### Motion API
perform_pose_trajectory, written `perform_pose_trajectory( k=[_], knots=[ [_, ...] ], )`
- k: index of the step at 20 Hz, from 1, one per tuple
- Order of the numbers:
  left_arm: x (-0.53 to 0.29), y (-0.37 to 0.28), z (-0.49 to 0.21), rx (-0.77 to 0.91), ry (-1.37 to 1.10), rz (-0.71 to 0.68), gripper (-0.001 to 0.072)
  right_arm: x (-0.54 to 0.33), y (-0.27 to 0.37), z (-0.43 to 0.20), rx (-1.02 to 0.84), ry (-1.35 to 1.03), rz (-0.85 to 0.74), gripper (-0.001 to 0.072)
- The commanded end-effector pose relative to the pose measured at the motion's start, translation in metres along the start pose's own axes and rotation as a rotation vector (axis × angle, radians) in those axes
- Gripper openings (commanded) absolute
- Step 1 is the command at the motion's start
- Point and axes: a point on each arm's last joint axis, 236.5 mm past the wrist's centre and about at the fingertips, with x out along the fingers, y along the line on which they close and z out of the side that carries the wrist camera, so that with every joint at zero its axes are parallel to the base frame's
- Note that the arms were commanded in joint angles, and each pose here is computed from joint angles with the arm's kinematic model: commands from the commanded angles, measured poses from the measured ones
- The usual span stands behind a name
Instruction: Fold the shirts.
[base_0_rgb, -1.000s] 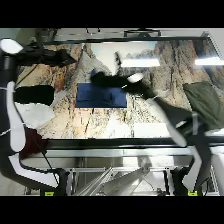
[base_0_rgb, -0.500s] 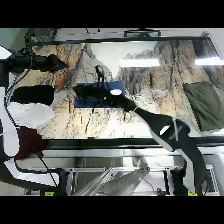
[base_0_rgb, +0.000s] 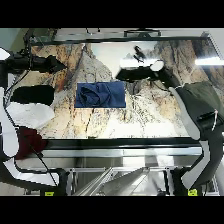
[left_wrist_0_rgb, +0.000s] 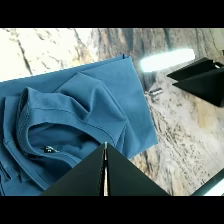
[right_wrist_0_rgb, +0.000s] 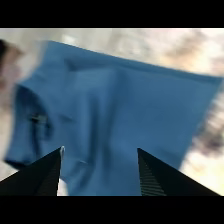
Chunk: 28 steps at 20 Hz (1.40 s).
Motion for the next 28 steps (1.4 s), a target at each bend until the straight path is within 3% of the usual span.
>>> perform_pose_trajectory(
  k=[1, 8, 12, 14, 16, 17, 18, 19, 25, 28],
  knots=[
    [0.0, 0.001, 0.0, 0.0, -0.002, 0.002, 0.0004, -0.015, -0.081, -0.037, 0.162, 0.168, -0.137, 0.0507],
    [0.0, 0.001, 0.0, 0.007, 0.0, 0.003, 0.0004, 0.045, -0.094, -0.079, 0.252, 0.255, -0.09, 0.0499],
    [0.0, 0.001, 0.0, 0.024, -0.001, 0.002, 0.0004, 0.071, -0.067, -0.086, 0.266, 0.252, 0.009, 0.0496],
    [0.0, 0.0, 0.0, 0.024, 0.0, 0.002, 0.0004, 0.078, -0.052, -0.085, 0.254, 0.246, 0.037, 0.0371],
    [0.0, 0.001, 0.0, 0.025, 0.0, 0.003, 0.0004, 0.079, -0.039, -0.083, 0.244, 0.25, 0.062, 0.0335],
    [0.0, 0.001, 0.0, 0.025, 0.0, 0.003, 0.0004, 0.078, -0.031, -0.081, 0.231, 0.249, 0.085, 0.0232],
    [0.0, 0.001, 0.0, 0.025, 0.0, 0.003, 0.0004, 0.076, -0.02, -0.077, 0.22, 0.246, 0.122, 0.0073],
    [0.0, 0.0, 0.0, 0.025, 0.002, 0.002, 0.0004, 0.072, -0.007, -0.071, 0.21, 0.241, 0.164, 0.0014],
    [0.0, 0.0, -0.003, 0.024, 0.011, -0.001, 0.0004, -0.035, 0.067, -0.004, 0.038, 0.109, 0.226, 0.001],
    [0.0, -0.001, -0.003, 0.024, 0.011, -0.001, 0.0004, -0.111, 0.055, 0.003, 0.012, 0.094, 0.02, 0.001]
  ],
)
